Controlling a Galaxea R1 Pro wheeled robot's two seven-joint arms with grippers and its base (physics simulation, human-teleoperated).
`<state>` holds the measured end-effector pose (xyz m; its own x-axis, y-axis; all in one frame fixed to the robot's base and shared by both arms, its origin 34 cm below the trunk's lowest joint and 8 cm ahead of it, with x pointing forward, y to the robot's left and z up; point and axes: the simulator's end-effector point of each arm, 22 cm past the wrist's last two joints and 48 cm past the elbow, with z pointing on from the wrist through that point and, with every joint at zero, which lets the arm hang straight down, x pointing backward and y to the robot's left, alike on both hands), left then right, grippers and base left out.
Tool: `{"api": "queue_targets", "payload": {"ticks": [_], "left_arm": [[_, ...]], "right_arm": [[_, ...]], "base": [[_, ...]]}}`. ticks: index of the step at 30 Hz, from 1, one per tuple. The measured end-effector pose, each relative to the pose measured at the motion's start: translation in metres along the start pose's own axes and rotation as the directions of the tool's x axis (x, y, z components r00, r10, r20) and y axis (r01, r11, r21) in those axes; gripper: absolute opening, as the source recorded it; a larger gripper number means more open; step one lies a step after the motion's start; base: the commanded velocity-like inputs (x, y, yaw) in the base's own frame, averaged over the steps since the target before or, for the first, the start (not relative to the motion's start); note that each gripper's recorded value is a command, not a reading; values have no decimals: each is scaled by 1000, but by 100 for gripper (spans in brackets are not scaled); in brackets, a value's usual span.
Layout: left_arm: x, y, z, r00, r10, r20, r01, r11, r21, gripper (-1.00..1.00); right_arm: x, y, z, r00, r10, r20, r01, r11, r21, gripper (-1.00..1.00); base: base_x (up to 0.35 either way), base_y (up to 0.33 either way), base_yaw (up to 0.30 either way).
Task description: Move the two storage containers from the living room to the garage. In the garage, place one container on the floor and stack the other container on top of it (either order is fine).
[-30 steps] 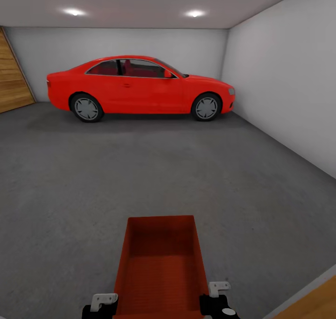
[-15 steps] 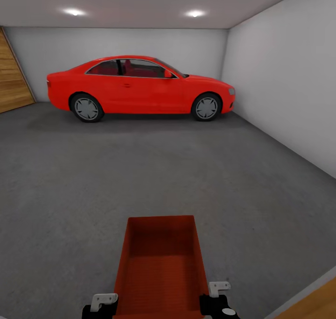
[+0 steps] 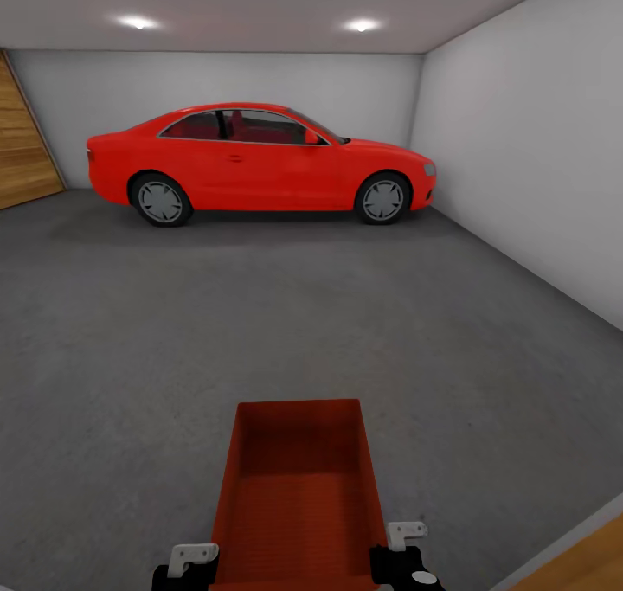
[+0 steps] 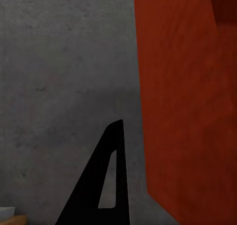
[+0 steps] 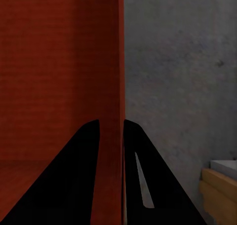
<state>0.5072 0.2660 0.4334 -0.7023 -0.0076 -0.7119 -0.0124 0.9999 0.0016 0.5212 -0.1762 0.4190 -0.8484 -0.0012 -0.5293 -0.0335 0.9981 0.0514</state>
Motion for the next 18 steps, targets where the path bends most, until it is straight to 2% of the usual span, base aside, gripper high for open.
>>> {"api": "queue_targets", "payload": {"ticks": [6, 18], "left_arm": [[0, 0, 0, 1000, -1, 0, 1, 1000, -1, -100], [0, 0, 0, 1000, 0, 0, 0, 1000, 0, -100]], "right_arm": [[0, 0, 0, 1000, -1, 0, 1, 1000, 0, -100], [0, 0, 0, 1000, -1, 0, 1, 1000, 0, -100]], "base": [[0, 0, 14], [0, 0, 100]]}}
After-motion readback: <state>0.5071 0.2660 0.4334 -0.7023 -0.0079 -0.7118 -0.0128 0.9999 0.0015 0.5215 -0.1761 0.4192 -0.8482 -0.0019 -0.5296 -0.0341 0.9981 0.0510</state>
